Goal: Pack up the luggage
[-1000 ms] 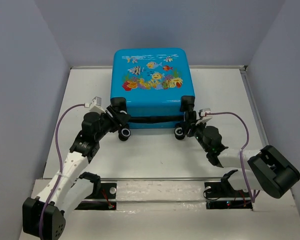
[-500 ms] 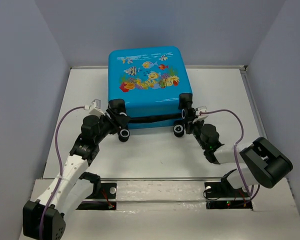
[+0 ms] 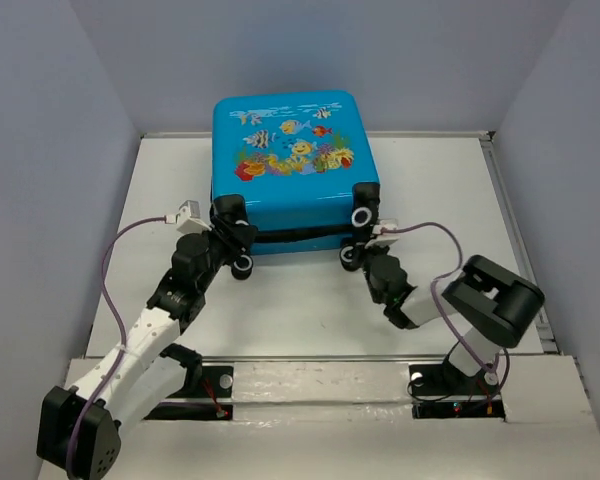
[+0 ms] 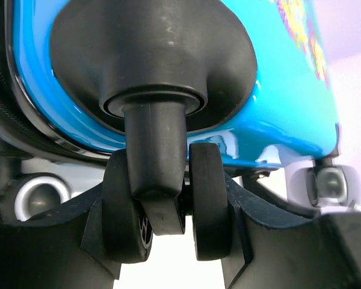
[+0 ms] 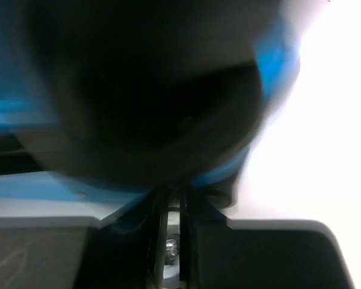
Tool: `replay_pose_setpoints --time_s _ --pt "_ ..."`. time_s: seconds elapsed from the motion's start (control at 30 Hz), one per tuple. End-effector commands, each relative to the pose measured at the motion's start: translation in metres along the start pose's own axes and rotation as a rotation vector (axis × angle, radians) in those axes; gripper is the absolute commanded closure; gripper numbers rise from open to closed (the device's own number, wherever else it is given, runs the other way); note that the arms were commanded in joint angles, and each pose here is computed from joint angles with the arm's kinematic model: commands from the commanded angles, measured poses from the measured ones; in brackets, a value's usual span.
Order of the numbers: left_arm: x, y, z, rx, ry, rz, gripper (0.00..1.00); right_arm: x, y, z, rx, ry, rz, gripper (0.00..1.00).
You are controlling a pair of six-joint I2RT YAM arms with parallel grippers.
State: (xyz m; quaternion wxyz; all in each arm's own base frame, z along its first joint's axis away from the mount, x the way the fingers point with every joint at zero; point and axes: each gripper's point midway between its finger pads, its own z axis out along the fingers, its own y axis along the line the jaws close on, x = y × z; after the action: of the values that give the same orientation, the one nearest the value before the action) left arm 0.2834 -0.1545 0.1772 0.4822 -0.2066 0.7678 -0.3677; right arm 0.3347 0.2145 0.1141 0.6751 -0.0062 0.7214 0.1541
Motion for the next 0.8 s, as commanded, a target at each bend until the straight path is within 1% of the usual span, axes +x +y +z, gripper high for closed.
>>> replay_pose_setpoints --time_s 0.0,0.03,0.07,0.1,0.17,0.2,0.27,0.37,0.43,0.47,0.5,0.53,0.57,0.6,0.63,0.67,0.73,0.77 --pt "0.011 -0.138 -0.012 0.464 0.094 0.022 0.94 -0.016 0.216 -0.041 -0.541 -0.099 0.002 0.93" --pt "0.010 -0.143 -0.015 0.484 0.096 0.012 0.94 -0.017 0.227 -0.041 -0.550 -0.101 -0.007 0.93" --pt "0.008 -0.144 -0.017 0.490 0.092 0.011 0.94 -0.014 0.227 -0.041 -0.553 -0.094 -0.015 0.93" --pt "0.004 -0.147 -0.023 0.505 0.076 0.011 0.94 -0.021 0.222 -0.043 -0.536 -0.100 -0.001 0.93" --pt "0.000 -0.133 -0.024 0.457 0.058 0.024 0.94 -0.020 0.199 -0.044 -0.482 -0.093 -0.042 0.93" --pt "-0.004 -0.129 -0.029 0.447 0.042 0.026 0.94 -0.033 0.185 -0.039 -0.453 -0.097 -0.029 0.93" --pt "-0.010 -0.122 -0.033 0.445 0.020 0.019 0.94 -0.034 0.167 -0.040 -0.450 -0.072 0.017 0.93" --pt "-0.011 -0.117 -0.033 0.429 0.020 0.037 0.94 -0.042 0.165 -0.043 -0.466 -0.073 0.013 0.93" --pt "-0.016 -0.109 -0.033 0.386 0.008 0.056 0.94 -0.036 0.158 -0.045 -0.446 -0.042 -0.009 0.93" --pt "-0.030 -0.104 -0.034 0.363 -0.040 0.073 0.94 -0.039 0.145 -0.043 -0.414 -0.035 -0.009 0.93" --pt "-0.038 -0.099 -0.035 0.343 -0.061 0.079 0.94 -0.035 0.132 -0.040 -0.389 -0.013 -0.003 0.93" --pt "-0.042 -0.091 -0.036 0.314 -0.069 0.083 0.94 -0.016 0.114 -0.043 -0.371 0.049 -0.011 0.93" --pt "-0.048 -0.086 -0.038 0.297 -0.091 0.090 0.94 -0.014 0.098 -0.043 -0.349 0.056 0.018 0.93" --pt "-0.055 -0.080 -0.040 0.274 -0.109 0.095 0.94 -0.025 0.075 -0.038 -0.305 0.033 0.091 0.93" --pt "-0.064 -0.079 -0.046 0.270 -0.144 0.104 0.94 -0.025 0.064 -0.040 -0.300 0.034 0.114 0.93" --pt "-0.074 -0.068 -0.048 0.224 -0.175 0.111 0.94 -0.024 0.048 -0.044 -0.291 0.038 0.128 0.93" --pt "-0.086 -0.063 -0.055 0.205 -0.215 0.115 0.94 -0.022 0.037 -0.046 -0.267 0.046 0.148 0.74" --pt "-0.092 -0.059 -0.057 0.187 -0.233 0.118 0.94 -0.017 0.030 -0.048 -0.251 0.057 0.151 0.62"
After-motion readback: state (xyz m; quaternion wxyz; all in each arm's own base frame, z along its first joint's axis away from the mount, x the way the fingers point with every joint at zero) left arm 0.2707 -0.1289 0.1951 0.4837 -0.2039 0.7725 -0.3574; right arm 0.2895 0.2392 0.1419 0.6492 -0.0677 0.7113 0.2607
